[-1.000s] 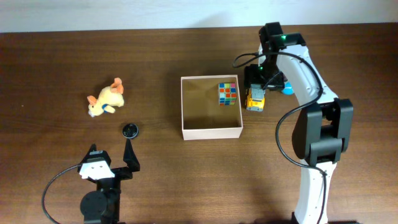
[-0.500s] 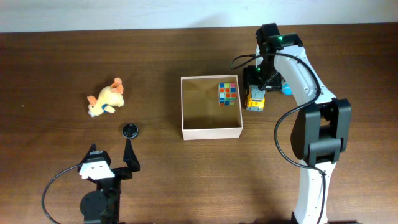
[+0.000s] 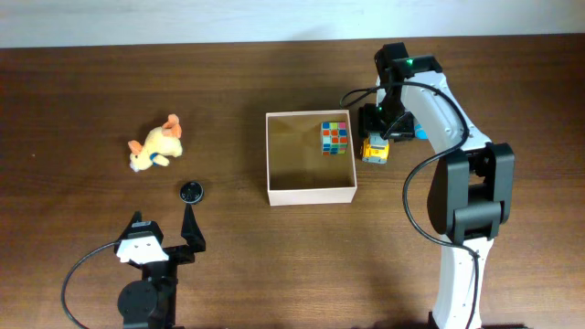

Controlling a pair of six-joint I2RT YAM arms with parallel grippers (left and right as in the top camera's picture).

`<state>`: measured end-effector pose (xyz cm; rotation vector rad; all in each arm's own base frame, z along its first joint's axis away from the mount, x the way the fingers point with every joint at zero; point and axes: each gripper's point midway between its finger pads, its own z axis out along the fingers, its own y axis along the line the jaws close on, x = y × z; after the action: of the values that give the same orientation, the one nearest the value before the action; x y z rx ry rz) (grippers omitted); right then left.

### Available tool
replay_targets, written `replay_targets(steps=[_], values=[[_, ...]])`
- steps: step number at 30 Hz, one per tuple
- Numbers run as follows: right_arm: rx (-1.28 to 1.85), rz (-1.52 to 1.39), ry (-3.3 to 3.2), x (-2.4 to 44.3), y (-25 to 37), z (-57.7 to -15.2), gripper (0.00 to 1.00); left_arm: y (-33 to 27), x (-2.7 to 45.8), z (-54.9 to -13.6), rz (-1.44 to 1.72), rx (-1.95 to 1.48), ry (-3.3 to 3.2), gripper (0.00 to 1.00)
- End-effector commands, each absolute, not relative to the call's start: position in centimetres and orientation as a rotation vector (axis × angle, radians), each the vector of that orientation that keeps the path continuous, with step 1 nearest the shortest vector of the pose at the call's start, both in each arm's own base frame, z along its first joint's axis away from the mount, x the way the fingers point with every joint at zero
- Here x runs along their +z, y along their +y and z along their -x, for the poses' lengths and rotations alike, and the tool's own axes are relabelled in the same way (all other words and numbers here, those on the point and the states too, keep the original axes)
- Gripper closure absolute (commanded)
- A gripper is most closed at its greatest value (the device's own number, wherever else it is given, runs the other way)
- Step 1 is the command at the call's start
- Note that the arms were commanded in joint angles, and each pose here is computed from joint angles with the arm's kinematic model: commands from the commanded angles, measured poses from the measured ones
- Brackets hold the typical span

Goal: Pack container
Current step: 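Lower the right gripper over the grey-yellow toy truck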

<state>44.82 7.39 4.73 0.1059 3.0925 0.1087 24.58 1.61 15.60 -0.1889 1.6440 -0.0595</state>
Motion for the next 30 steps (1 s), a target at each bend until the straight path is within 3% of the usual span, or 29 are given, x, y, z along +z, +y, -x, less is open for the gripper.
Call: replay_targets(steps=[1,15,30], values=[[0.073,-0.114,3.109,3.88,7.18,-44.64,0.28,1.55,15.36,-24.59,0.172,-0.052,1.654,0.01],[0.064,-0.114,3.096,3.89,7.08,-44.94,0.51,1.55,15.36,-24.59,0.172,-0.052,1.654,0.01],[0.06,-0.113,3.092,3.91,7.04,-45.03,0.55,1.56,15.36,-24.59,0.173,-0.052,1.654,0.01]])
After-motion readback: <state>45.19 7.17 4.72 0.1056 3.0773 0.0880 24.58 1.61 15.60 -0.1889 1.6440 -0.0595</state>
